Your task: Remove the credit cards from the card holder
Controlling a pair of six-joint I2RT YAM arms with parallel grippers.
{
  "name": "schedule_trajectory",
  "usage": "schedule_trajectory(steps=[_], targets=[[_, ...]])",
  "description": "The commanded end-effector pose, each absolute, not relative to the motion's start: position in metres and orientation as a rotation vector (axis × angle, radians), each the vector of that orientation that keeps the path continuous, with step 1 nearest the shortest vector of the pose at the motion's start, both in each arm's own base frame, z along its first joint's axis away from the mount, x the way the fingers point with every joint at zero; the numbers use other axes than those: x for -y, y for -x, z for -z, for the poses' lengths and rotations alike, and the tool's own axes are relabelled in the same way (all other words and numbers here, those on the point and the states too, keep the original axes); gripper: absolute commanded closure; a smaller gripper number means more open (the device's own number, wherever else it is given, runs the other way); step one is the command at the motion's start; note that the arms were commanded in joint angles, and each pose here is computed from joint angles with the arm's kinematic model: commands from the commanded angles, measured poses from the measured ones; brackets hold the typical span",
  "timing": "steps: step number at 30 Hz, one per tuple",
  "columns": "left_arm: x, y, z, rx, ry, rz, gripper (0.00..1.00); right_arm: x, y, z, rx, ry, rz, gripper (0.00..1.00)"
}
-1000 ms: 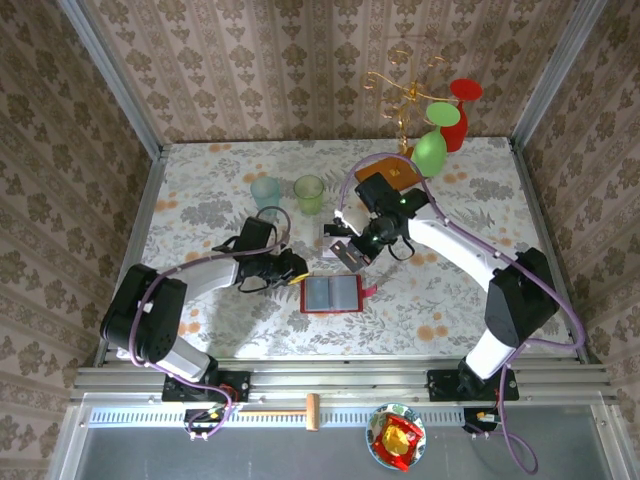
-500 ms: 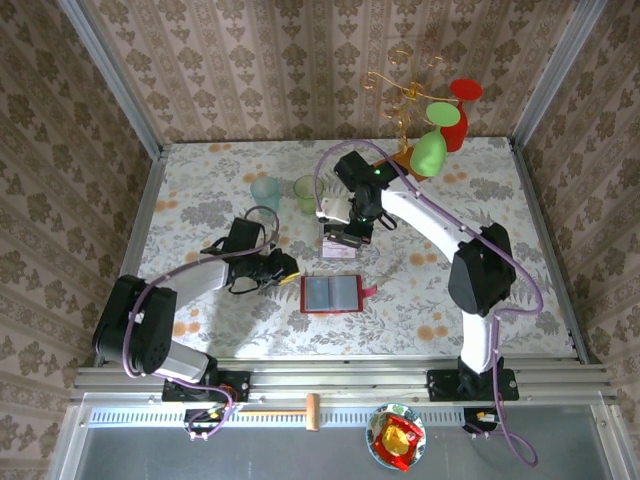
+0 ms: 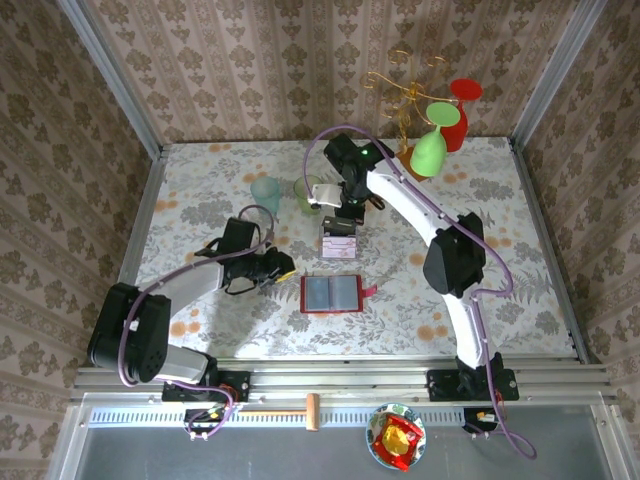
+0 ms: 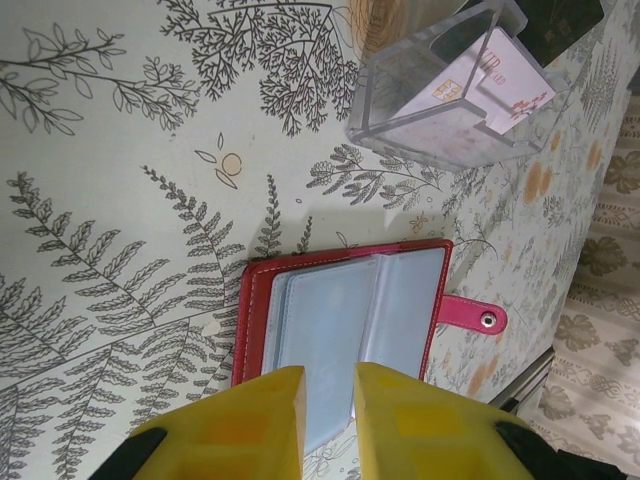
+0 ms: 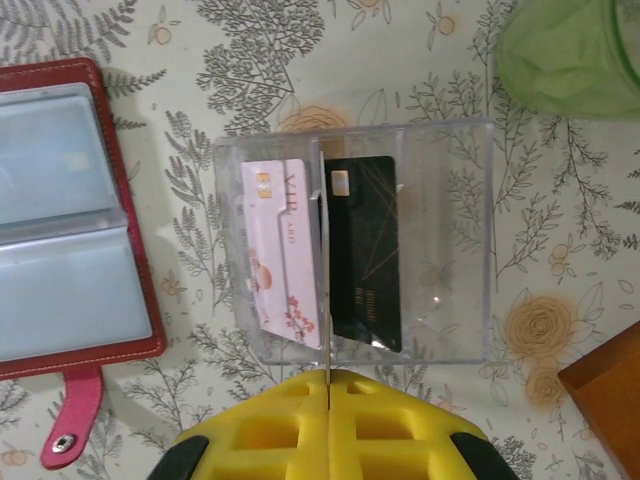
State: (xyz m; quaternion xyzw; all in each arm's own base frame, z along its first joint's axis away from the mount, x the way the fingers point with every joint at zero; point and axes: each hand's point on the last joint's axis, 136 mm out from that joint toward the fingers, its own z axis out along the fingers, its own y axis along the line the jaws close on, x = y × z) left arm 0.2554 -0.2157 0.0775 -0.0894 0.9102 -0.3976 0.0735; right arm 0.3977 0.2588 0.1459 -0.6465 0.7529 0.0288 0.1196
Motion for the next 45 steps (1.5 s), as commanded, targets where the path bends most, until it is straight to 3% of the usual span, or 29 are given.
schedule_trajectory(steps=[1, 18, 25, 28, 38, 45], targets=[[0.207, -0.250, -0.074, -2.749, 0.303, 1.167, 0.79, -0.249, -0.399, -0.139, -2.229, 1.950, -0.078, 1.00], [0.201, -0.245, -0.074, -2.763, 0.335, 1.144, 0.79, -0.254, -0.409, -0.098, -2.256, 2.027, -0.194, 0.99], [0.198, -0.241, -0.074, -2.760, 0.350, 1.139, 0.79, -0.252, -0.411, -0.095, -2.270, 2.026, -0.156, 0.84], [0.197, -0.240, -0.075, -2.753, 0.349, 1.141, 0.79, -0.248, -0.422, -0.103, -2.276, 1.966, -0.070, 0.76], [0.201, -0.241, -0.079, -2.737, 0.311, 1.166, 0.79, -0.253, -0.422, -0.138, -2.263, 1.757, -0.029, 0.73], [0.210, -0.246, -0.080, -2.728, 0.264, 1.195, 0.79, -0.264, -0.412, -0.152, -2.345, 1.418, -0.118, 0.70]])
